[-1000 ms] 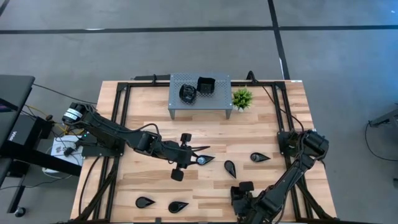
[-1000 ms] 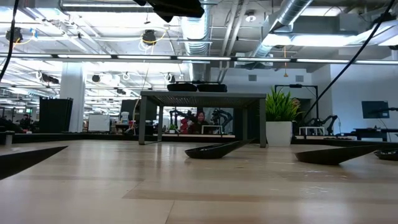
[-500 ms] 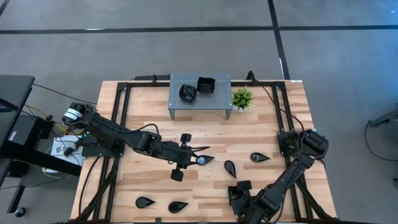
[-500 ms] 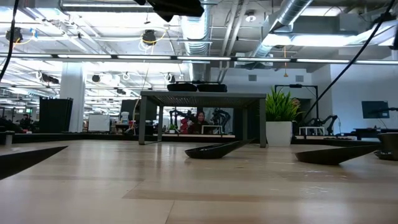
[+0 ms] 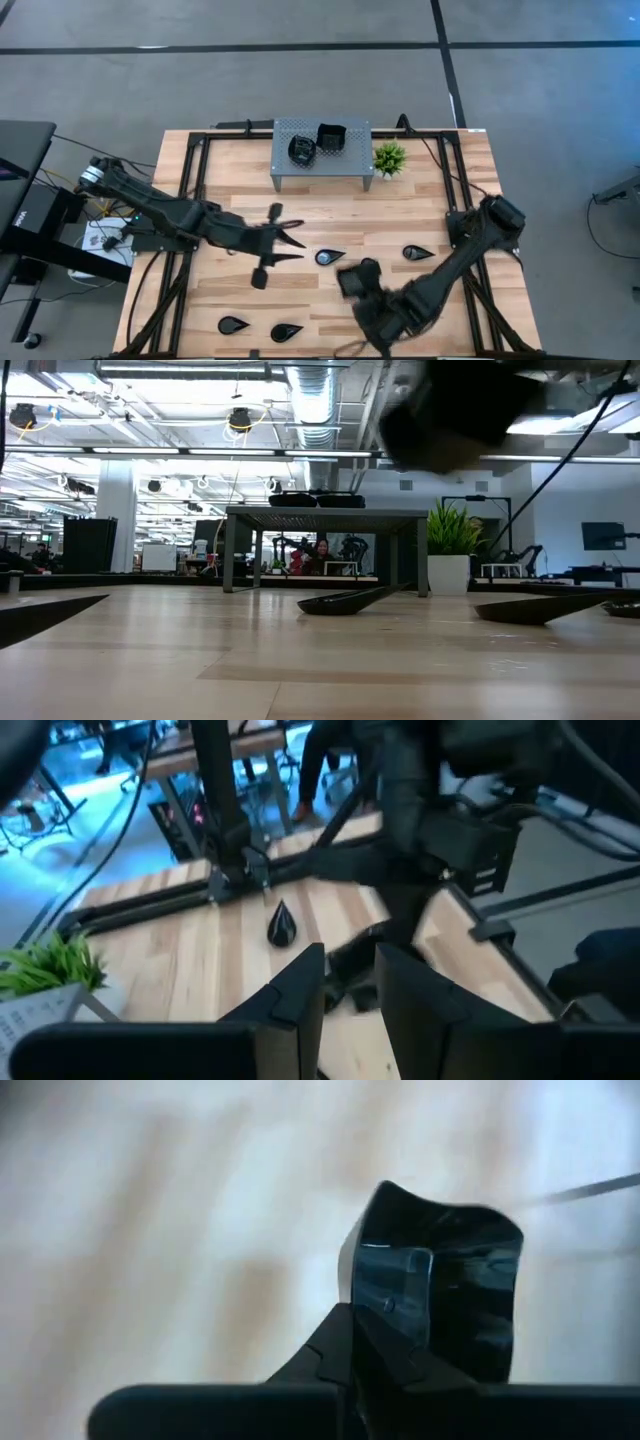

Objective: Pick & Place Mini shaped plates
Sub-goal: Stack the black distorted square plate on top of the stacked black distorted square plates on the shelf

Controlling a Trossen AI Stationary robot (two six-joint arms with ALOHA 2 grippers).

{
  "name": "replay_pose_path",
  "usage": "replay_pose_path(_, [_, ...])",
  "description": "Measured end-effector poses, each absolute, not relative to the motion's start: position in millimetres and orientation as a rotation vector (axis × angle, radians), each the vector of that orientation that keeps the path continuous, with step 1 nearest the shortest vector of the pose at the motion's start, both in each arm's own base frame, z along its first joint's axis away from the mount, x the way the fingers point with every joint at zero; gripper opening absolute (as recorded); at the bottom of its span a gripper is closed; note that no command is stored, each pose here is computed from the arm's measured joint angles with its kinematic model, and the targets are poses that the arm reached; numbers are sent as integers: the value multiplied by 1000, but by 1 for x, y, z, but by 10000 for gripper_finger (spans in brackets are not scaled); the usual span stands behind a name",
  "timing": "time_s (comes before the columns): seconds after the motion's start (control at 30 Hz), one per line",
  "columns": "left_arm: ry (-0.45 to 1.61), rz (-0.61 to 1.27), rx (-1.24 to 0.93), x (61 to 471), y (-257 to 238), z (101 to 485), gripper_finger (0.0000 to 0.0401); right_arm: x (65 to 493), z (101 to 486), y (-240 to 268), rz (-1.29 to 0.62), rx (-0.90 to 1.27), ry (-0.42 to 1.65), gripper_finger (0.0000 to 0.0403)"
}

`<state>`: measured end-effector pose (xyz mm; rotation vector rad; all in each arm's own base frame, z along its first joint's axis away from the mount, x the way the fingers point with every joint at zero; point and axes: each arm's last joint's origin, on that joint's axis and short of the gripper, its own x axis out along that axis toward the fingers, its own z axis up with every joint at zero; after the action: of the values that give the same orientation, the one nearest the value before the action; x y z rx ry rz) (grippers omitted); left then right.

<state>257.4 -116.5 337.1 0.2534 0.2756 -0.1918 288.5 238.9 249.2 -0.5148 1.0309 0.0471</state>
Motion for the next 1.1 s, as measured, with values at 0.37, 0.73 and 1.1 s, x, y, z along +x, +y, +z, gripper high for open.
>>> replay_pose_path(0.37, [201, -198, 227, 234, -108, 360, 94, 331, 329, 92, -365, -722, 860, 1])
replay_pose_path(0.73, [218, -196, 234, 236, -109, 357, 94, 350, 337, -78, -598, -472, 888, 2])
replay_pose_path(1.1, [218, -196, 234, 236, -109, 357, 94, 349, 323, -140, -530, -253, 853, 2])
